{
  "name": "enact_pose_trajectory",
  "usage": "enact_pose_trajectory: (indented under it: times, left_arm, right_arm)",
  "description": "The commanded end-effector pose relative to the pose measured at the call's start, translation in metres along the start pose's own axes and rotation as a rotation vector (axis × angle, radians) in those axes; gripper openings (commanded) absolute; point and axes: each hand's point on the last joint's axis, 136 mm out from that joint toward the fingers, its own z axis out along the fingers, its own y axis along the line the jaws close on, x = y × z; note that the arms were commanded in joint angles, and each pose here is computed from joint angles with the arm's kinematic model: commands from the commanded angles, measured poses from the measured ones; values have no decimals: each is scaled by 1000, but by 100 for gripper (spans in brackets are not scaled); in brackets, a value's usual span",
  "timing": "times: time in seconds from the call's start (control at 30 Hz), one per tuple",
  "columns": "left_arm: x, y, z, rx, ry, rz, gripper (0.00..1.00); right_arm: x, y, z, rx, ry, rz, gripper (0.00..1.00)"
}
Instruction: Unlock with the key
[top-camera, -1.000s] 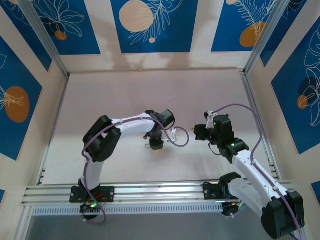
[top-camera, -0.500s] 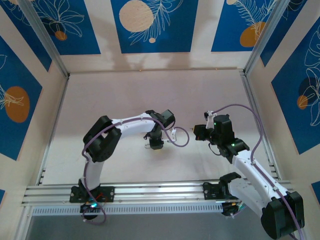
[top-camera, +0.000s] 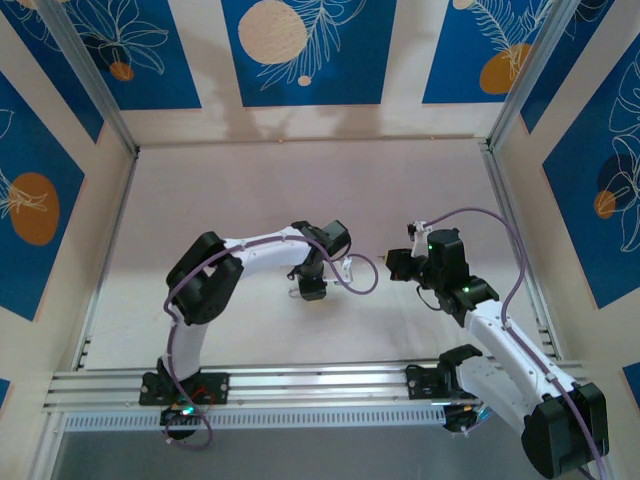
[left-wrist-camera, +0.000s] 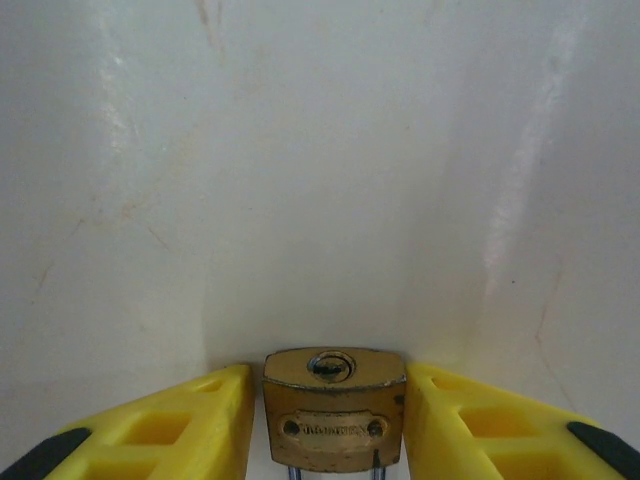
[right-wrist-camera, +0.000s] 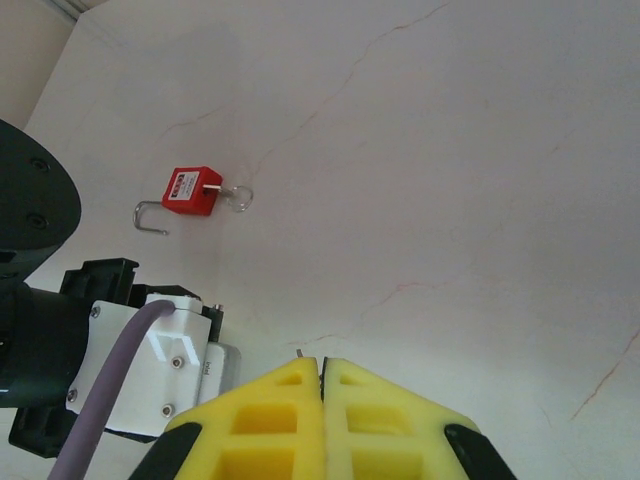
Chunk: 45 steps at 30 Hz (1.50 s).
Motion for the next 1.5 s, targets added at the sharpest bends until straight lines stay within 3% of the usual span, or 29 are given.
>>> enact_pose_trajectory:
  times: [0.0, 0.37, 0.97, 1.23, 1.47]
  left_arm:
    - [21, -4, -4, 30, 75, -17, 42]
    - [21, -12, -13, 101, 59, -46, 50]
    - [4, -10, -7, 153, 15, -62, 47]
    - [18, -17, 7, 196, 53, -97, 30]
    - [24, -19, 10, 200, 70, -109, 28]
  right_arm:
    - [-3, 5, -1, -28, -9, 6, 0]
    - [-2, 5, -1, -29, -8, 7, 0]
    - [-2, 3, -3, -19, -12, 5, 0]
    - [-1, 2, -3, -19, -12, 6, 0]
    - [-1, 4, -3, -25, -12, 6, 0]
